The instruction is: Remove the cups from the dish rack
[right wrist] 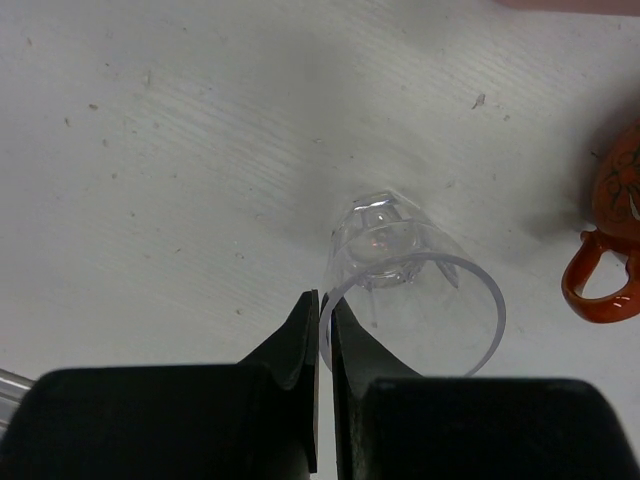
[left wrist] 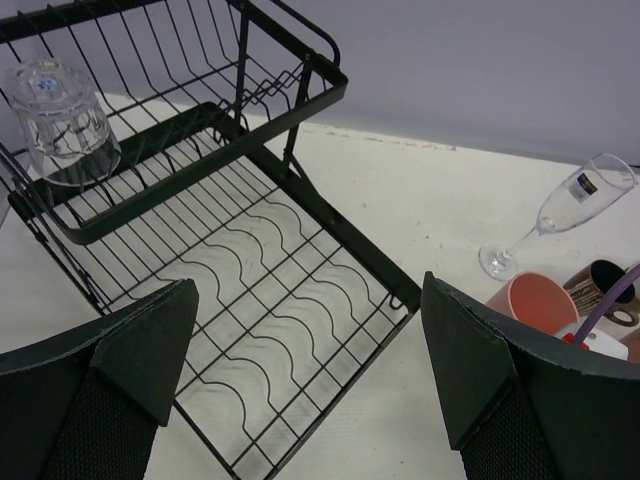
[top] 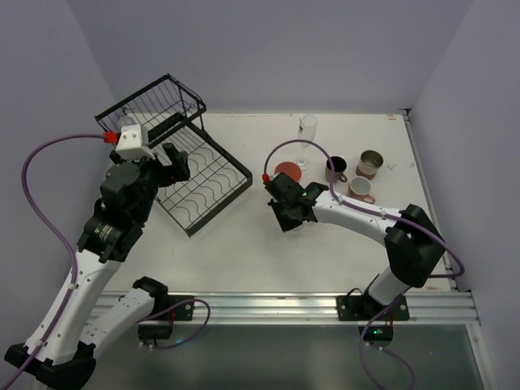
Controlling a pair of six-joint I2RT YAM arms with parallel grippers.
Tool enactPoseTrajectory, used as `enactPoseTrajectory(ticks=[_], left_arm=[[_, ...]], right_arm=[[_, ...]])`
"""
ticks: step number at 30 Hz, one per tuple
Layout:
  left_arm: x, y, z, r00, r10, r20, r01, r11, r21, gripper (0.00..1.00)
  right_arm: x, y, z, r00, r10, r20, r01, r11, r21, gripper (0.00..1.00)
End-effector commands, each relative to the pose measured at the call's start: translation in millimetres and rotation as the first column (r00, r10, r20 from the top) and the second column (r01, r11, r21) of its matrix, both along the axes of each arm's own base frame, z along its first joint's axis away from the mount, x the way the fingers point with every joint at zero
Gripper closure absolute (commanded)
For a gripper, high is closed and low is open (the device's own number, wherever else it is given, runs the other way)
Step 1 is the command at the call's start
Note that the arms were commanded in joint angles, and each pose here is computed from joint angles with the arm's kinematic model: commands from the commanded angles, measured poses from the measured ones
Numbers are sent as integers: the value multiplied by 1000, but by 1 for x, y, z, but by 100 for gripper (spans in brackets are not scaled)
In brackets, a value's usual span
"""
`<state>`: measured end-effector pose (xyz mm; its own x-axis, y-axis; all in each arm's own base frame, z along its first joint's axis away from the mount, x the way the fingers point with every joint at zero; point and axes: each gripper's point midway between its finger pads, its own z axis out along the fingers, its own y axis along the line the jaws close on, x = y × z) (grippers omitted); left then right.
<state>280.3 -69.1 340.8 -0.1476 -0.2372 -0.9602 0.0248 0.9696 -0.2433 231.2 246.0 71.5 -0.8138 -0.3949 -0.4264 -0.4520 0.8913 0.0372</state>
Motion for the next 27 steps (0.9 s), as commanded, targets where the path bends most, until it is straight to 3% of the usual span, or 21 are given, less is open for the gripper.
enactPoseTrajectory(ticks=[1,3,6,9,15,19,21,22,27], left_arm=[[2,8,27,999,31,44,-33,999,33,0],[5,3,33,999,13,48,-15,1000,28,0],[10,5,39,998,34,52,-36,999,41,0],[18,6,45,998,51,47,-53,997,58,0],[42,12,58,990,139,18,-140,985,100,0],[65,48,63,956,293,0,-290,947,139,0],[82,59,56,955,293,-41,-287,951,112,1],[88,82,57,938,343,-45,-337,936,103,2],[126,107,50,899,422,-116,-408,904,128,9]], right_arm=[[14,7,11,999,-15,50,15,1000,-11,99],[16,10,11,999,-11,52,12,1000,-9,97],[16,14,12,999,2,47,-2,1000,7,86],[17,20,24,997,11,75,-15,999,48,62],[13,32,74,989,19,145,-49,977,209,37],[3,31,107,976,20,216,-91,942,324,32],[-3,32,136,961,12,277,-130,901,414,32],[-8,29,134,959,12,281,-136,894,427,32],[-24,30,155,941,15,338,-208,813,543,33]])
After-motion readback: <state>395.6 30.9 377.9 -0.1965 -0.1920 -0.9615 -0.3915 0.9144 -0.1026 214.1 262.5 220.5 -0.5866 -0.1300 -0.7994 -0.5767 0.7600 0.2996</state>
